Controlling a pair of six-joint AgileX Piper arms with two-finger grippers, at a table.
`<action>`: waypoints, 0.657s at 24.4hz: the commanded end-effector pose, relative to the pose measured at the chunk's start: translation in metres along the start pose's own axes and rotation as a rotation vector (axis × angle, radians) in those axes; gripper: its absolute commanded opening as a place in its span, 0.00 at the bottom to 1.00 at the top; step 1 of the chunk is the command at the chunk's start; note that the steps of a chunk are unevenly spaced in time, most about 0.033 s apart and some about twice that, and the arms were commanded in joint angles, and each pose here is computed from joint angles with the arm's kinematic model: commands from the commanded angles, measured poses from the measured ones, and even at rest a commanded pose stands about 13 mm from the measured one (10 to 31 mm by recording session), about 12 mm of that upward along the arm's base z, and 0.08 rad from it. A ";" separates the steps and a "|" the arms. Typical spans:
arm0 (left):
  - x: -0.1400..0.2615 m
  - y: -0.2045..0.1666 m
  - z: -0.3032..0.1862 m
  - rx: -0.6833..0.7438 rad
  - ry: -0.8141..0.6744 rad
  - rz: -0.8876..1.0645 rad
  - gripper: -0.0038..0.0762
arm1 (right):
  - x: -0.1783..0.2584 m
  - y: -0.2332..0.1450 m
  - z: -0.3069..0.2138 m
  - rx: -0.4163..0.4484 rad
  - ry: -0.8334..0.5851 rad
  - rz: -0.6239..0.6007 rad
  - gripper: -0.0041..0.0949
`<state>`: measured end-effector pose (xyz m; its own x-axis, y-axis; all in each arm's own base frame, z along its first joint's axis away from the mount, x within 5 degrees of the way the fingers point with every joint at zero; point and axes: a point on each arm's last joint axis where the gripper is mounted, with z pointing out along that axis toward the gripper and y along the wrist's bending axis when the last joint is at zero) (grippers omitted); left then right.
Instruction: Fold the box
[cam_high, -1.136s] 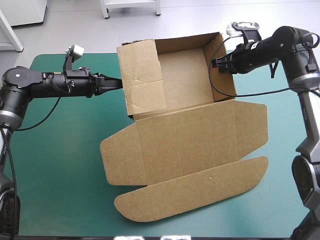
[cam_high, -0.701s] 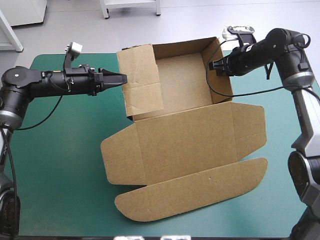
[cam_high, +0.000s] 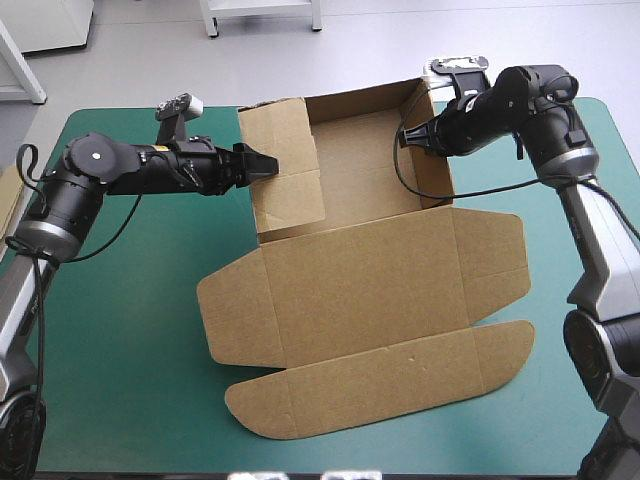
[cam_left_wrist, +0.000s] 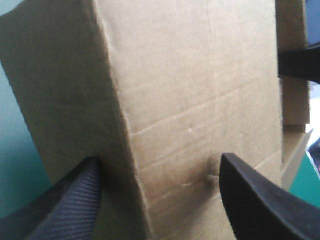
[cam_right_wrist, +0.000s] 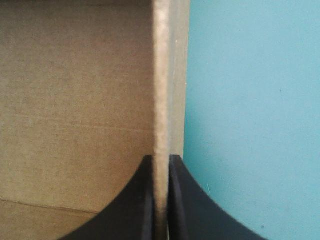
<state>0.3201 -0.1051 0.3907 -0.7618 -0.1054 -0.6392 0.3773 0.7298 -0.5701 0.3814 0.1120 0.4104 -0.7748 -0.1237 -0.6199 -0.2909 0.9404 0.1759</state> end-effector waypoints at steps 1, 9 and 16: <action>-0.007 -0.026 -0.012 -0.107 -0.087 0.021 0.65 | -0.008 0.020 -0.031 -0.030 -0.127 -0.011 0.04; 0.001 -0.023 0.017 -0.334 -0.101 -0.060 0.60 | -0.005 0.039 -0.028 0.062 -0.130 -0.086 0.04; 0.008 -0.027 0.038 -0.321 -0.058 -0.101 0.54 | -0.002 0.050 -0.027 0.130 -0.123 -0.155 0.04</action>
<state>0.3313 -0.1439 0.3527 -0.8146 -0.1606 -0.5574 0.0721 0.9254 -0.3721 0.3670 0.1534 0.4094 -0.7315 -0.2568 -0.6316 -0.3148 0.9489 -0.0212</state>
